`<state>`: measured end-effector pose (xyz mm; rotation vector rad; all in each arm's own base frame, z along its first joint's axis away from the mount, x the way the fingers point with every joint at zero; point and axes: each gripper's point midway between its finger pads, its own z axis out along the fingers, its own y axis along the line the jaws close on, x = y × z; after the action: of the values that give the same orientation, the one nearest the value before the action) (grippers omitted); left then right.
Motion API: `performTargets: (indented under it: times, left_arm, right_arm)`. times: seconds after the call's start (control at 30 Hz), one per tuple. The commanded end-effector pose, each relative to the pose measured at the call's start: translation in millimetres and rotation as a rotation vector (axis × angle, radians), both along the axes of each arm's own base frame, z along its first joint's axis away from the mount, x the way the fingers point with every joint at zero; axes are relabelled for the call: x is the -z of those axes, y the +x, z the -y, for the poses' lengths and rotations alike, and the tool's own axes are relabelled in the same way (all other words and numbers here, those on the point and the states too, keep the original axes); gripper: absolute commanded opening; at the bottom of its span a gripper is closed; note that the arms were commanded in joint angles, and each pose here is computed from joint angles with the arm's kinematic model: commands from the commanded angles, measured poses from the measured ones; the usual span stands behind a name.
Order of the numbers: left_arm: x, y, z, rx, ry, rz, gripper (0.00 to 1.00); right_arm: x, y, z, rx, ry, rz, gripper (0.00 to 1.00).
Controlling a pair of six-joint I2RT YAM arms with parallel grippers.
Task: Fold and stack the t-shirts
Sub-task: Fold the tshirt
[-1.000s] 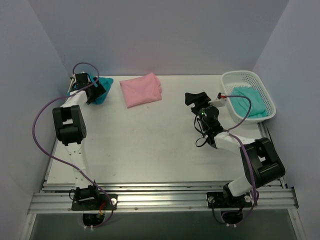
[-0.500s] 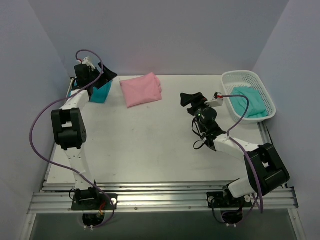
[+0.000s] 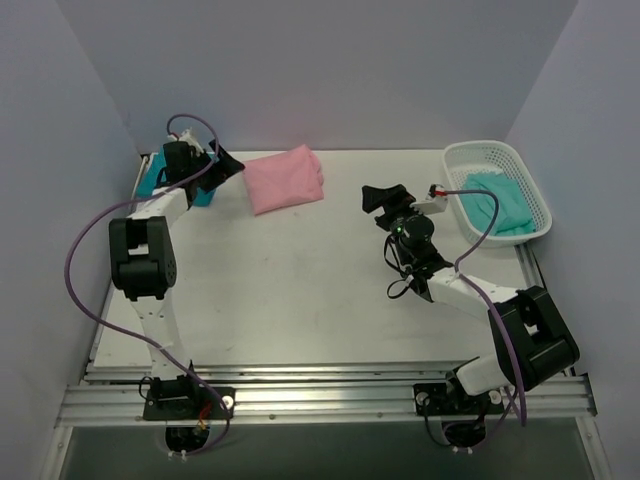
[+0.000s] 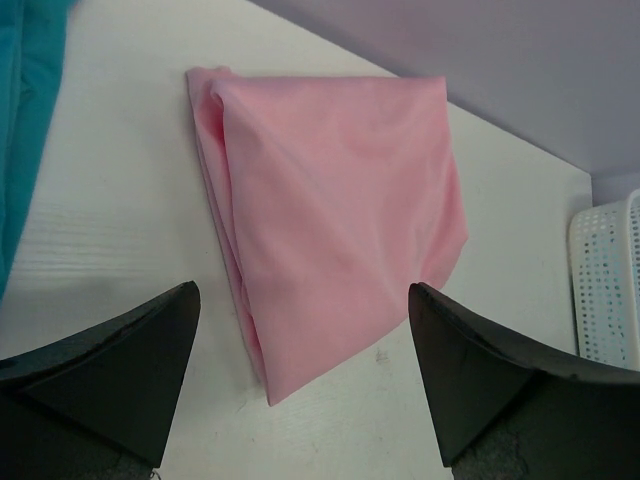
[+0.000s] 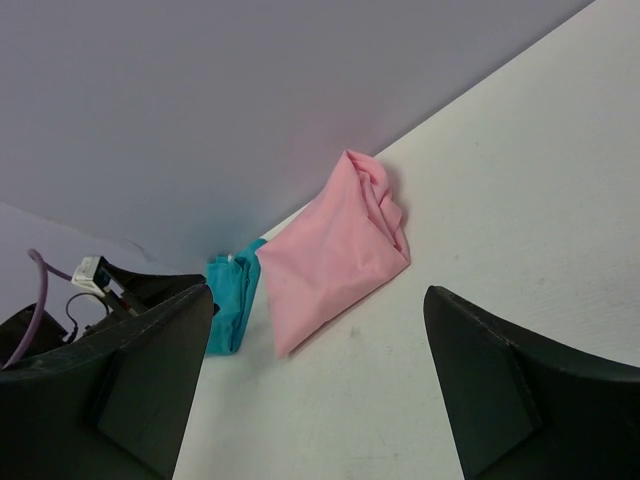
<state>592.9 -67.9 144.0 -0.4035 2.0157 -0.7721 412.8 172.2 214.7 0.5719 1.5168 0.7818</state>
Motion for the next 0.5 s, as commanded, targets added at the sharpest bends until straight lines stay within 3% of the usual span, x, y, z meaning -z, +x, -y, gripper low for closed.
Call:
performTargets:
  times: [0.0, 0.03, 0.23, 0.47]
  left_arm:
    - [17, 6, 13, 0.017, 0.029, -0.01, 0.94]
    - [21, 3, 37, 0.057, 0.031, -0.019, 0.94]
    - [42, 8, 58, 0.068, 0.048, -0.062, 0.94]
    - [57, 12, 51, -0.005, 0.108, -0.097, 0.94]
  right_arm:
    - [-27, -1, 9, 0.035, 0.014, 0.074, 0.82]
    - [-28, -2, 11, 0.041, 0.015, 0.075, 0.82]
    - [-28, -3, 18, 0.06, 0.012, 0.075, 0.83]
    - [-27, -3, 27, 0.084, 0.004, 0.07, 0.83]
